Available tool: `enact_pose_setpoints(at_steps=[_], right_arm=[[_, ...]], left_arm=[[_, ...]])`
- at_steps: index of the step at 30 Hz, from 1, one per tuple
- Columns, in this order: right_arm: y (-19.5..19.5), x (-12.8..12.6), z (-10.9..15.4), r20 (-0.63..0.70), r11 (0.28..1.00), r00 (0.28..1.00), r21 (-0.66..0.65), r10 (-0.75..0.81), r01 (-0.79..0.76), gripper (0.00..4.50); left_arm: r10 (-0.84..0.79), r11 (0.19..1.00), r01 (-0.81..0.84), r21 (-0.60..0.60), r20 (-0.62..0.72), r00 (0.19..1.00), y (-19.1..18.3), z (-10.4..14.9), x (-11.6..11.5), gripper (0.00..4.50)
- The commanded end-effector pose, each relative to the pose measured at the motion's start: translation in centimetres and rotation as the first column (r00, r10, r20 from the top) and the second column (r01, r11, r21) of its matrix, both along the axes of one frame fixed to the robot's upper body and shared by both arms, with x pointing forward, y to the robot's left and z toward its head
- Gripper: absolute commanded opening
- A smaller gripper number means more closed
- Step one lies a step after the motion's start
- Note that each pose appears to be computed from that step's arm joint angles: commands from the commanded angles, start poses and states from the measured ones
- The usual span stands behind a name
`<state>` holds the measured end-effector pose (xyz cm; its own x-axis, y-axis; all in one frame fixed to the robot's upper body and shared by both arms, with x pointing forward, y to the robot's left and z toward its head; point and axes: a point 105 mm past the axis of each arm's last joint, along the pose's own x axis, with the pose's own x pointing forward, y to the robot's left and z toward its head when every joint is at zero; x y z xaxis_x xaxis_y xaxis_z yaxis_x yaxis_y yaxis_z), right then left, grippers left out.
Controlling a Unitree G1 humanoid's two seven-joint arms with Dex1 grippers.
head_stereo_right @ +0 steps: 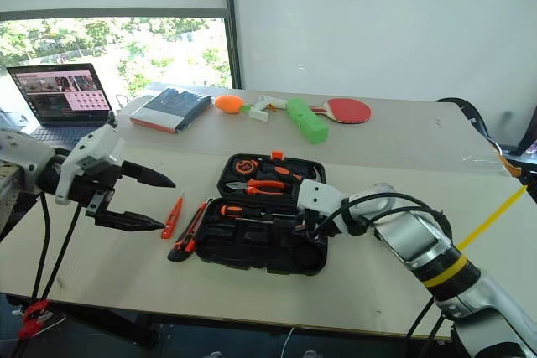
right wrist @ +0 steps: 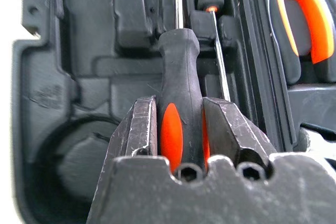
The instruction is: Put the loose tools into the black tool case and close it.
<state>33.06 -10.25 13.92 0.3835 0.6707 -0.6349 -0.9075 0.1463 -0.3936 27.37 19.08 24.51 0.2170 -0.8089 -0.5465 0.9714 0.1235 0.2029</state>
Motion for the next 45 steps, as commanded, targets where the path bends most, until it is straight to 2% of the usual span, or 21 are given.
enact_pose_setpoints(at_steps=[1, 5, 7, 8, 10, 14, 18, 21, 31, 45], right_arm=[[-0.1, 0.7, 0.5, 0.031, 1.000, 0.999, -0.021, 0.013, -0.012, 1.07], [0.0, 1.0, 0.4, 0.023, 1.000, 1.000, -0.010, 0.009, -0.009, 1.07], [0.2, 0.8, 0.5, 0.018, 1.000, 1.000, -0.003, 0.014, -0.014, 2.11], [0.3, 0.7, 0.7, 0.019, 1.000, 1.000, 0.005, 0.018, -0.018, 2.27], [0.6, 0.5, 1.6, 0.028, 0.999, 0.999, 0.033, 0.021, -0.022, 2.88], [1.4, 0.3, 3.5, 0.021, 0.994, 1.000, 0.113, 0.002, -0.004, 4.27], [2.0, 0.0, 3.7, -0.012, 0.988, 1.000, 0.157, -0.007, 0.009, 4.27], [2.4, 0.1, 3.0, -0.013, 0.988, 1.000, 0.155, -0.010, 0.012, 3.52], [2.7, 0.5, 2.0, -0.030, 0.986, 0.999, 0.165, -0.032, 0.037, 0.07], [2.9, 1.1, 0.5, -0.069, 0.988, 0.997, 0.143, -0.044, 0.054, 0.03]], left_arm=[[0.008, 1.000, -0.007, -0.021, 0.046, 0.999, -0.2, 1.1, -0.5, 4.50], [0.011, 1.000, -0.010, -0.030, 0.045, 0.999, -0.2, 1.1, -0.6, 4.50], [0.011, 0.999, -0.009, -0.033, 0.048, 0.999, -0.3, 1.1, -0.5, 4.50], [0.011, 0.999, -0.009, -0.035, 0.050, 0.999, -0.3, 1.2, -0.4, 4.50], [0.011, 0.999, -0.009, -0.038, 0.054, 0.998, -0.3, 1.3, -0.2, 4.50], [0.007, 0.999, -0.004, -0.041, 0.058, 0.998, -0.3, 1.4, 0.1, 4.50], [-0.002, 0.999, 0.005, -0.044, 0.063, 0.998, -0.5, 1.3, 0.4, 4.50], [-0.012, 0.999, 0.015, -0.045, 0.068, 0.998, -0.7, 1.3, 0.5, 4.50], [-0.013, 0.998, 0.017, -0.053, 0.070, 0.997, -0.9, 1.0, 0.5, 4.50], [0.000, 0.998, 0.005, -0.066, 0.077, 0.997, -1.1, 1.2, 0.5, 4.50]])
